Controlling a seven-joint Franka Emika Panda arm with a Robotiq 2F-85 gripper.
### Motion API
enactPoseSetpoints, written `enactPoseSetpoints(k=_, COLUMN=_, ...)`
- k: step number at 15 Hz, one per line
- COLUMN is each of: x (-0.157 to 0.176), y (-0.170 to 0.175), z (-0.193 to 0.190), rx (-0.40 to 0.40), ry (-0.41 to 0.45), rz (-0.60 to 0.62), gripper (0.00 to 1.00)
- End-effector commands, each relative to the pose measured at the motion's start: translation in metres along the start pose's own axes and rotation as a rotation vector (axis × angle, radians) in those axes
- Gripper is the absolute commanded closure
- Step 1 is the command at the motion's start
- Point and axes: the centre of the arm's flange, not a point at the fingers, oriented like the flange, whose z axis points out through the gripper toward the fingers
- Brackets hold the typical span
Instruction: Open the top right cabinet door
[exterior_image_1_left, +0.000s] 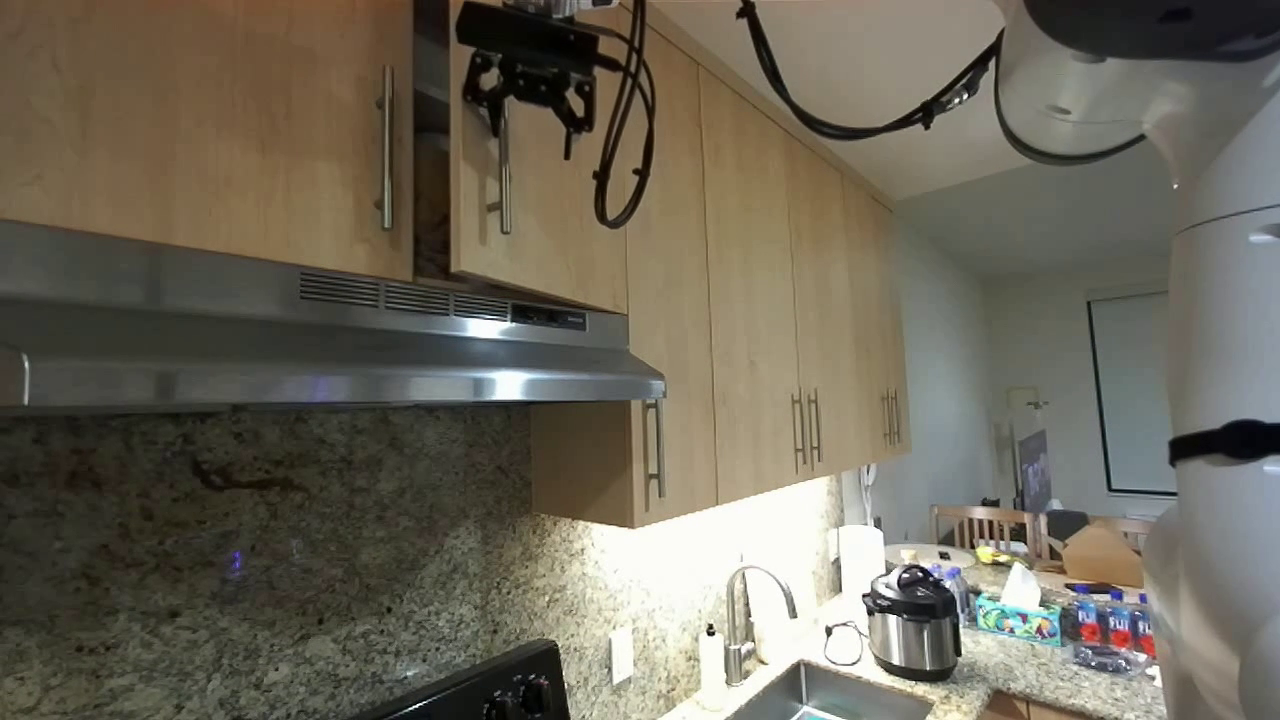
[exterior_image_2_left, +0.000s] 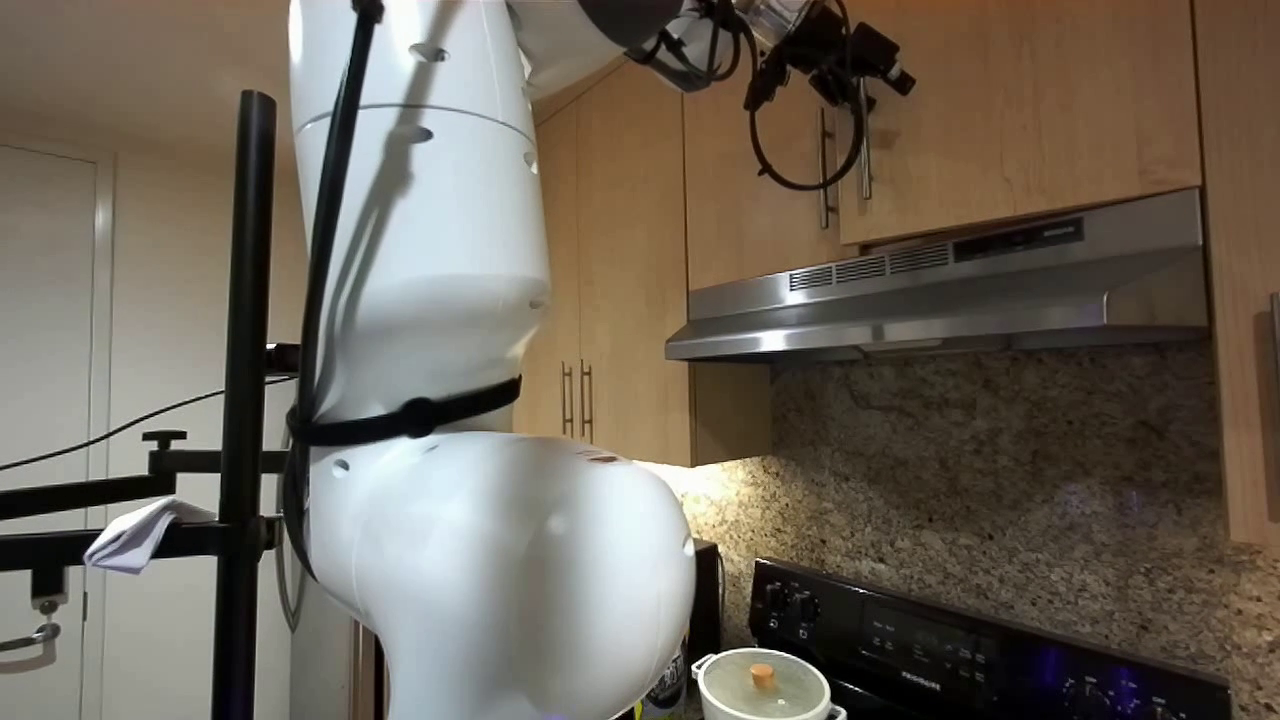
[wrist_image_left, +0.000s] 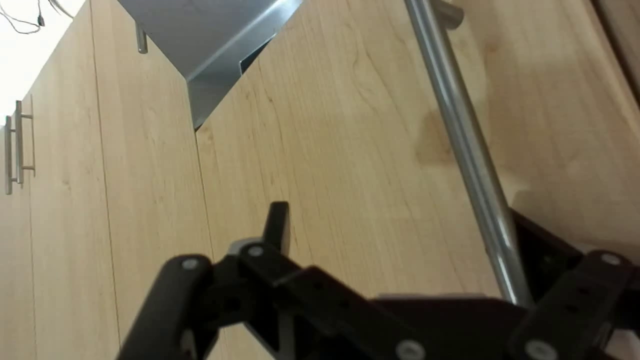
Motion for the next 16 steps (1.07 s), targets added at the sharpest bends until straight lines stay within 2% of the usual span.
enactPoseSetpoints(k=1, x=0.035, y=0.064, z=-0.001, rx=-0.095, ry=0.012, rz=0.04, gripper=0.0)
enactPoseSetpoints(k=5, x=0.04, y=0.074, z=-0.013, rx=-0.066, ry=0.011, rz=0.049, gripper=0.0)
enactPoseSetpoints(k=7, x=0.042, y=0.078, z=-0.021, rx=-0.026, ry=0.0, rz=0.034, gripper=0.0)
enactPoseSetpoints(k=11, x=0.051, y=0.092, z=-0.032, rx=0.055, ry=-0.036, rz=-0.027, gripper=0.0)
enactPoseSetpoints(k=16, x=0.062, y=0.119, z=-0.046, rx=0.109, ry=-0.082, rz=-0.088, gripper=0.0)
